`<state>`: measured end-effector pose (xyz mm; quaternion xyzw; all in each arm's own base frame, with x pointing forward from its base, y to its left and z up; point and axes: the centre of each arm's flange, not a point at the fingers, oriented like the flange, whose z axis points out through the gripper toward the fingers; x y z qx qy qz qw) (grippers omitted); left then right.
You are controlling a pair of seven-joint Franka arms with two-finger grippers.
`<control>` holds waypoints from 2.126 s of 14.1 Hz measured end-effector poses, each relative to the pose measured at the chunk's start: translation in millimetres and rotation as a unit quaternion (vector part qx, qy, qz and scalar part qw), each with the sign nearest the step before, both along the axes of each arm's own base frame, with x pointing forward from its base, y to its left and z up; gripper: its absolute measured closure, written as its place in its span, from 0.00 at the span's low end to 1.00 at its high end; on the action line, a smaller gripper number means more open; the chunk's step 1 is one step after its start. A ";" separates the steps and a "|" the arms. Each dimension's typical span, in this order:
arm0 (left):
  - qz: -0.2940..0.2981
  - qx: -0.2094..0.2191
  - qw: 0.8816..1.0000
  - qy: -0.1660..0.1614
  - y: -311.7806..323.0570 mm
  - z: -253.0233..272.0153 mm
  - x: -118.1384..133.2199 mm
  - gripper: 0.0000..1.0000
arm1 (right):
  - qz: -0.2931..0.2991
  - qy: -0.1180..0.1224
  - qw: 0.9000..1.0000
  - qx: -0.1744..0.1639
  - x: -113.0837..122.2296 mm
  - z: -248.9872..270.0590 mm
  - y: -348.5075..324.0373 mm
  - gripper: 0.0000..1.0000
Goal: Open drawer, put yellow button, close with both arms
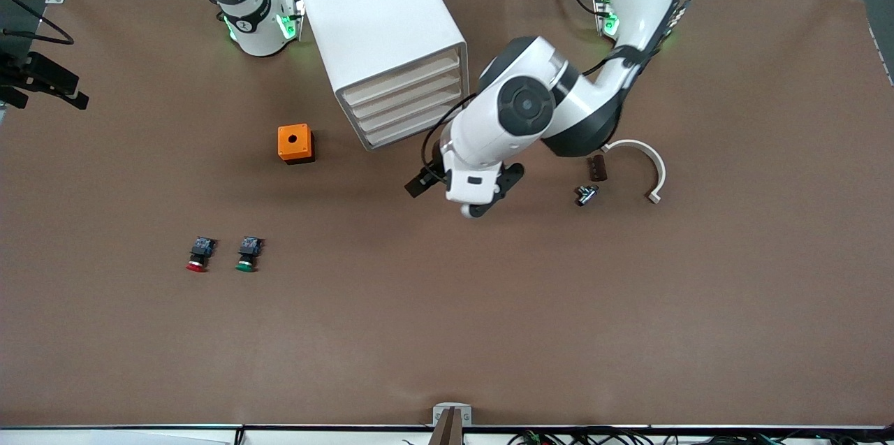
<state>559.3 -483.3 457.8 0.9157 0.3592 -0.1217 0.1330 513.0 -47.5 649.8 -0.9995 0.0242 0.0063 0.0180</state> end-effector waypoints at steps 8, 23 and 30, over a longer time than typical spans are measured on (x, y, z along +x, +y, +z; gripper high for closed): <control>-0.142 0.053 0.988 0.030 187.4 130.0 3.7 0.00 | -0.001 -0.005 1.000 0.000 -2.5 4.1 0.8 0.00; -0.292 0.058 0.952 -0.067 493.6 126.7 28.6 0.00 | -0.013 -0.004 1.000 0.000 -3.6 3.7 -8.5 0.00; -0.304 0.127 0.933 -0.145 480.3 151.3 7.6 0.00 | -0.014 -0.005 1.000 0.000 -3.4 3.5 -8.4 0.00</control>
